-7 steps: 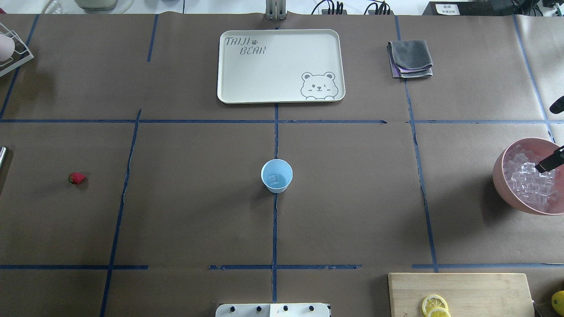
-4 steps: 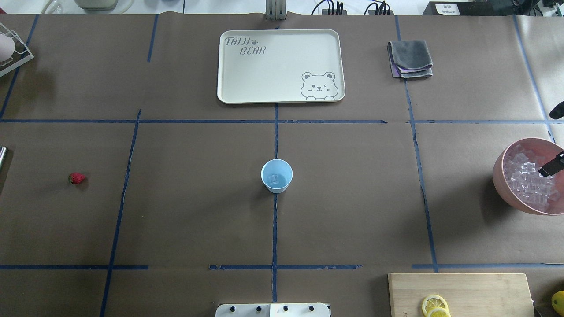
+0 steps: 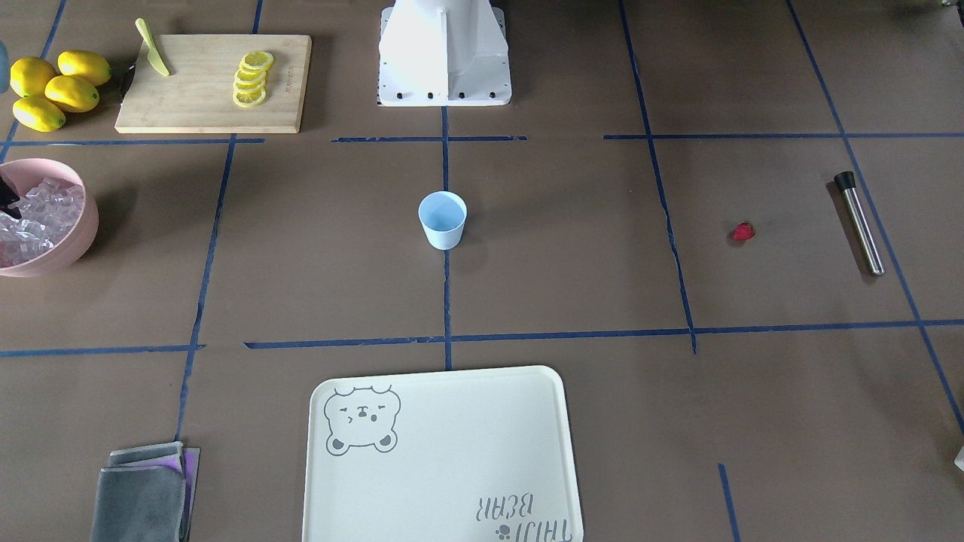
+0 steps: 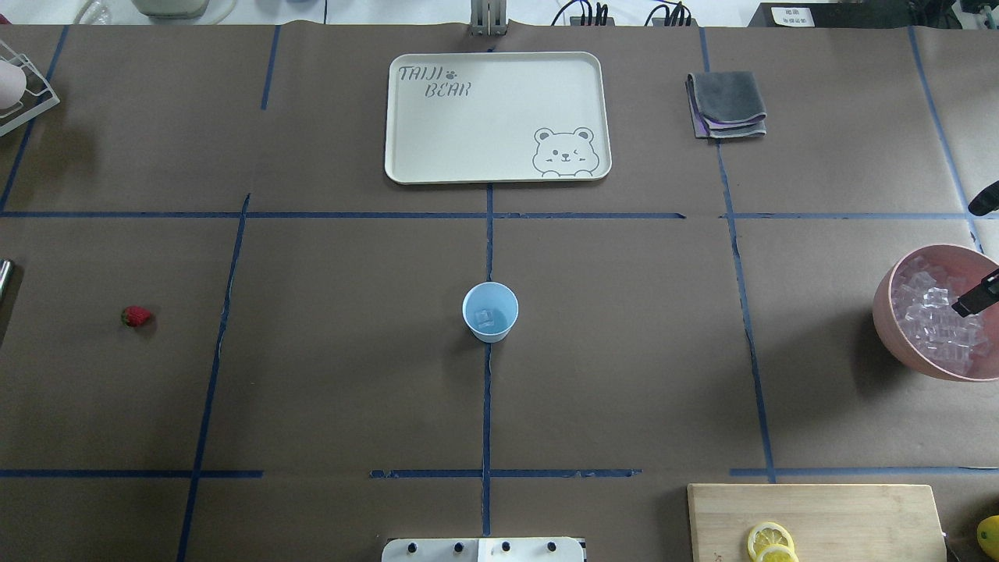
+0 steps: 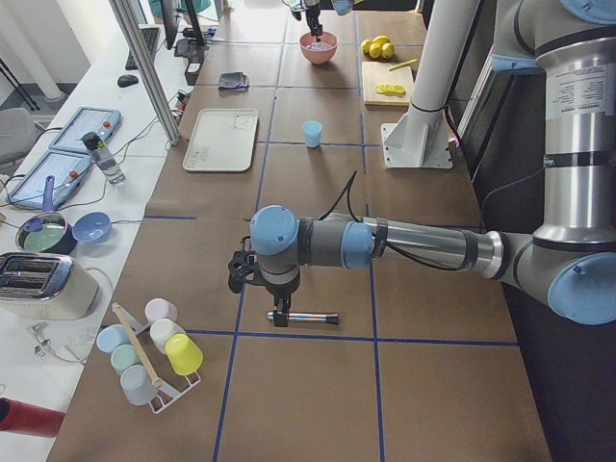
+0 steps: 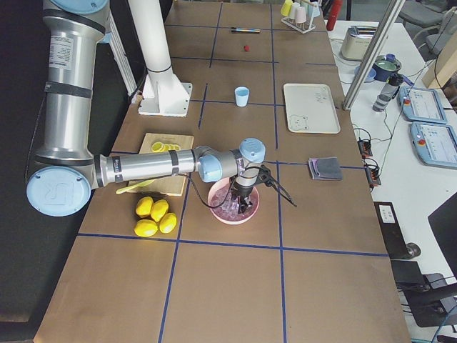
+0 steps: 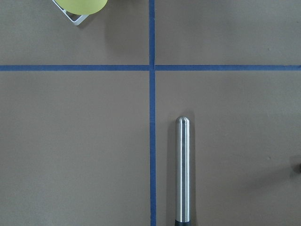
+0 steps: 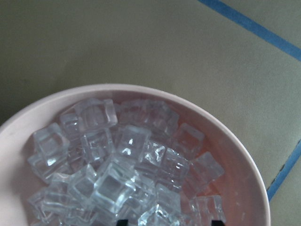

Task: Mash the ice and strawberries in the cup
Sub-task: 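Lower the right gripper into the bowl and grasp another ice cube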

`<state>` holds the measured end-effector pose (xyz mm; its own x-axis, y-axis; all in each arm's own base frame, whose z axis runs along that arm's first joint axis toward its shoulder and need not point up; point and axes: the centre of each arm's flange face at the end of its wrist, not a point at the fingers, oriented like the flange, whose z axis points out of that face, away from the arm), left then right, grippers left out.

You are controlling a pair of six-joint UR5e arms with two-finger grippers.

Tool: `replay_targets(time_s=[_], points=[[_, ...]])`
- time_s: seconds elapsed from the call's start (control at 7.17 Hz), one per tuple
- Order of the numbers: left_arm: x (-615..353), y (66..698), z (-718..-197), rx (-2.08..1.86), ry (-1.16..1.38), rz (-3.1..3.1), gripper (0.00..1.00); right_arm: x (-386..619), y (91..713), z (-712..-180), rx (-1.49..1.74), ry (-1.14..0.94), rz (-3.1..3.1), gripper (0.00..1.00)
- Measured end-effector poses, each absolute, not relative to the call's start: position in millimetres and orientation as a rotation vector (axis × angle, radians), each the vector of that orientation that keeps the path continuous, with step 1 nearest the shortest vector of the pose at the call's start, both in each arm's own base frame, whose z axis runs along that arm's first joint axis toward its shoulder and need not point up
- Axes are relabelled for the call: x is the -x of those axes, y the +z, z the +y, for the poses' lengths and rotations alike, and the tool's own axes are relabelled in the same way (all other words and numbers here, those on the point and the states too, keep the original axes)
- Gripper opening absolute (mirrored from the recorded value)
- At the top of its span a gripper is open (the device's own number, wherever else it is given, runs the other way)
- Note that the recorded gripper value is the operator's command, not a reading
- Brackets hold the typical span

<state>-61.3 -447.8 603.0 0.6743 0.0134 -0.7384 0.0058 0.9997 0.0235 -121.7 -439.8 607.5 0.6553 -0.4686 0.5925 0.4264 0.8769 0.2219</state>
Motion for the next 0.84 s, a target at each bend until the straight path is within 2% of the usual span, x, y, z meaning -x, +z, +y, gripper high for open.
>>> replay_targets(time_s=[0.56,0.84], points=[[61.3,602.3,-447.8,-0.027,0.007,0.831,1.00,128.2,607.5,-438.6,-0.061,-0.522,-0.691,0.63],[61.3,601.9,-447.8,-0.027,0.007,0.831,1.00,128.2,608.6,-438.1,-0.059,-0.522,-0.690,0.59]])
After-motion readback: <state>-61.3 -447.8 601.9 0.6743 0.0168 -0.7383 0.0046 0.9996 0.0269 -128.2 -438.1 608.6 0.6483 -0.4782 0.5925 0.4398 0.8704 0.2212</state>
